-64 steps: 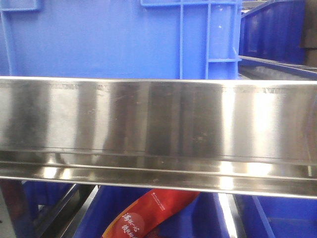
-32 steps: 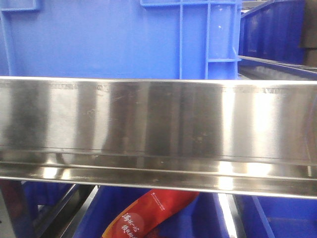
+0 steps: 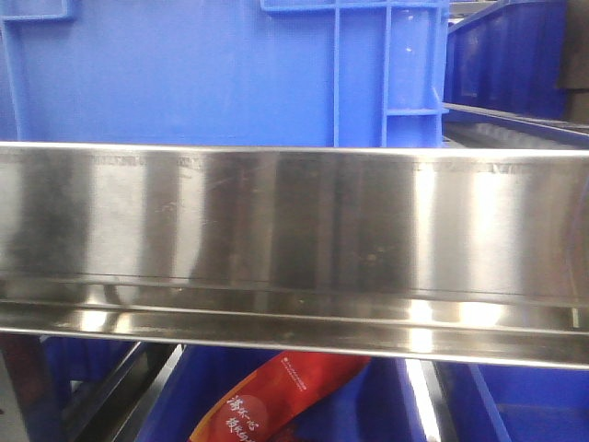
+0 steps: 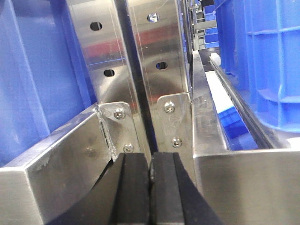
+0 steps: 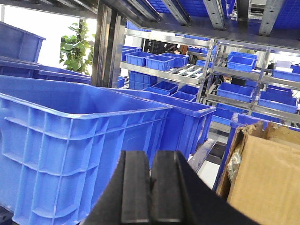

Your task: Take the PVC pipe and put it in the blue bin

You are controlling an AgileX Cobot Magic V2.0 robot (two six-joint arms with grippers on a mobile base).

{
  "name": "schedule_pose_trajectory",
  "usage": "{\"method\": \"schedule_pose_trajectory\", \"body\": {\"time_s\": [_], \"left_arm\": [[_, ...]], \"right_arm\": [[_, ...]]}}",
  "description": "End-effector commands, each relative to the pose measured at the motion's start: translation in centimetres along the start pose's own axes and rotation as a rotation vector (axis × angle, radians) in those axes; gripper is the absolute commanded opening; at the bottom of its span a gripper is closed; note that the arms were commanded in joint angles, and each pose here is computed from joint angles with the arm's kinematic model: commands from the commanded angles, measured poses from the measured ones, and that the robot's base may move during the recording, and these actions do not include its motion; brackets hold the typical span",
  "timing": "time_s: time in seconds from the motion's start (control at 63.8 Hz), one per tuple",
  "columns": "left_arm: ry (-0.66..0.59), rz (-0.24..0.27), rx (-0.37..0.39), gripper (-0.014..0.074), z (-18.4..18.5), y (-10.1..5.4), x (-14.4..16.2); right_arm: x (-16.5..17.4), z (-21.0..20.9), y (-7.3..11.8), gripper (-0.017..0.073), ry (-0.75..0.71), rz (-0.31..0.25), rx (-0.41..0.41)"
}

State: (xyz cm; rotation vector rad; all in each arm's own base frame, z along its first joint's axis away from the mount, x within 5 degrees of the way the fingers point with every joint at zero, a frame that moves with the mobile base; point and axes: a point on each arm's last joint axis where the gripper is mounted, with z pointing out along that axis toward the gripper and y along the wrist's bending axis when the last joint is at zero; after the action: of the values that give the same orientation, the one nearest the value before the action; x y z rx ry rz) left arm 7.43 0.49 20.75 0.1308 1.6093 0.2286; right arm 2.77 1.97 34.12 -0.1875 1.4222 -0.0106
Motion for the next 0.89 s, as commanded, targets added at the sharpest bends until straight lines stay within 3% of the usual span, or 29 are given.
{"method": "schedule_pose_trajectory", "body": {"time_s": [0.0,0.219,0.878], "left_arm": [[-0.011,-0.01,-0.006,-0.0111,-0.04,0.04,-0.06],[-0.01,-0.099,-0.014,-0.0111,-0.04,0.11,-0.04],[-0.017,-0.097,-0.015,-0.0111,-0.04,0.13,-0.11]], "right_arm": [[-0.13,-0.08,-0.12,-0.0168,-0.017,-0.006,0.019],[-0.13,-0.08,-0.12,-0.0168,-0.017,-0.006,0.019],[-0.13,-0.08,-0.12,-0.0168,-0.017,-0.006,0.019]]}}
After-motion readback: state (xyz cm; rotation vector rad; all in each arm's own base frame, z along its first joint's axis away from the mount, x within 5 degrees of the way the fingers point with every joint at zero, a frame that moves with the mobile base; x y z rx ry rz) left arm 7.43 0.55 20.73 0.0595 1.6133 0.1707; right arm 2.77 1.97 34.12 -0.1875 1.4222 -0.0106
